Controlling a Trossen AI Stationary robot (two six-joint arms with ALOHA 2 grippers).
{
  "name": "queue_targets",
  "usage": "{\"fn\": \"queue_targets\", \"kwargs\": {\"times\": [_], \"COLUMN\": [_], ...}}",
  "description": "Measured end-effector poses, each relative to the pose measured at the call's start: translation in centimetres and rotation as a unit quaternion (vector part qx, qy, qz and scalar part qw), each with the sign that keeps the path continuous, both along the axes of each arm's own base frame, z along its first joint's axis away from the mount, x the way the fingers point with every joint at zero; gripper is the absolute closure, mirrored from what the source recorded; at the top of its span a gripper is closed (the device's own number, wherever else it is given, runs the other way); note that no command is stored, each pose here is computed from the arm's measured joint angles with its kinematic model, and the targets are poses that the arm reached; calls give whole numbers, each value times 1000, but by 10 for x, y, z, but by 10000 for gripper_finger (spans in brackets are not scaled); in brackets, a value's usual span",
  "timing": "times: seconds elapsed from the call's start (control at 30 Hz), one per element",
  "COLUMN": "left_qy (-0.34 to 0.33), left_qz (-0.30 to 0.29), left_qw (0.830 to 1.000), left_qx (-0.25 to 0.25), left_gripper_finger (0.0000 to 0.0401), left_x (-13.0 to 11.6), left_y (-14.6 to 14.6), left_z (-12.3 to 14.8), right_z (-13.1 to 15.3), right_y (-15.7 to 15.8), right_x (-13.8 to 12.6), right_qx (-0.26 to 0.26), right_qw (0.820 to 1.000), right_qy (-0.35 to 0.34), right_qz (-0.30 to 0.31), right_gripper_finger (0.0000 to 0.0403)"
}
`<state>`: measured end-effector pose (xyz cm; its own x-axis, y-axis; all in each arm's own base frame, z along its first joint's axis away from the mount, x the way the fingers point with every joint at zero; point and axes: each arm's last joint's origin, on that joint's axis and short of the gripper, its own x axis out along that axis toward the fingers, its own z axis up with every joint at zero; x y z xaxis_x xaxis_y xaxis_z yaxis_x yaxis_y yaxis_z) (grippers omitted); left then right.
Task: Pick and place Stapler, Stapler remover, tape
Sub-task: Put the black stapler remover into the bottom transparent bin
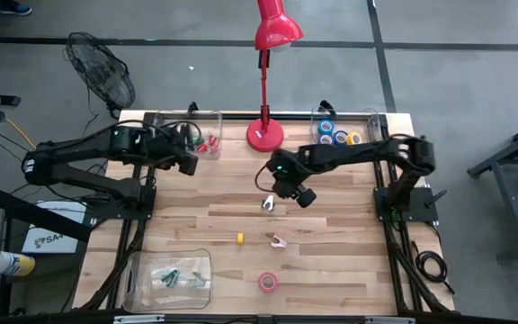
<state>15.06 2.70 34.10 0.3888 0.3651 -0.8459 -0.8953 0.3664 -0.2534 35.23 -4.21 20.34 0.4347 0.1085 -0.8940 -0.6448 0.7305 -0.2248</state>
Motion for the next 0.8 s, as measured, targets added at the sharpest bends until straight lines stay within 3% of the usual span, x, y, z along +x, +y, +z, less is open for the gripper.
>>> {"fn": "queue_targets", "kwargs": {"times": [0.3, 0.5, 0.8], "left_qy": [-16, -21, -18], "left_qz": [-6, -8, -22], "left_qw": [1000, 1000, 1000], "left_qx": [-7, -5, -10], "left_gripper_finger": [140, 140, 140], "left_x": [-13, -17, -16], "left_y": [-2, -3, -3], "left_z": [-4, -3, -3], "right_z": [-25, -47, -53], "right_y": [10, 11, 10], "right_x": [30, 34, 40], "right_qx": [-37, -44, -40], "right_qw": [994, 991, 990], "right_qy": [24, 49, 31], "right_qz": [96, 120, 130], "right_gripper_finger": [163, 158, 157]}}
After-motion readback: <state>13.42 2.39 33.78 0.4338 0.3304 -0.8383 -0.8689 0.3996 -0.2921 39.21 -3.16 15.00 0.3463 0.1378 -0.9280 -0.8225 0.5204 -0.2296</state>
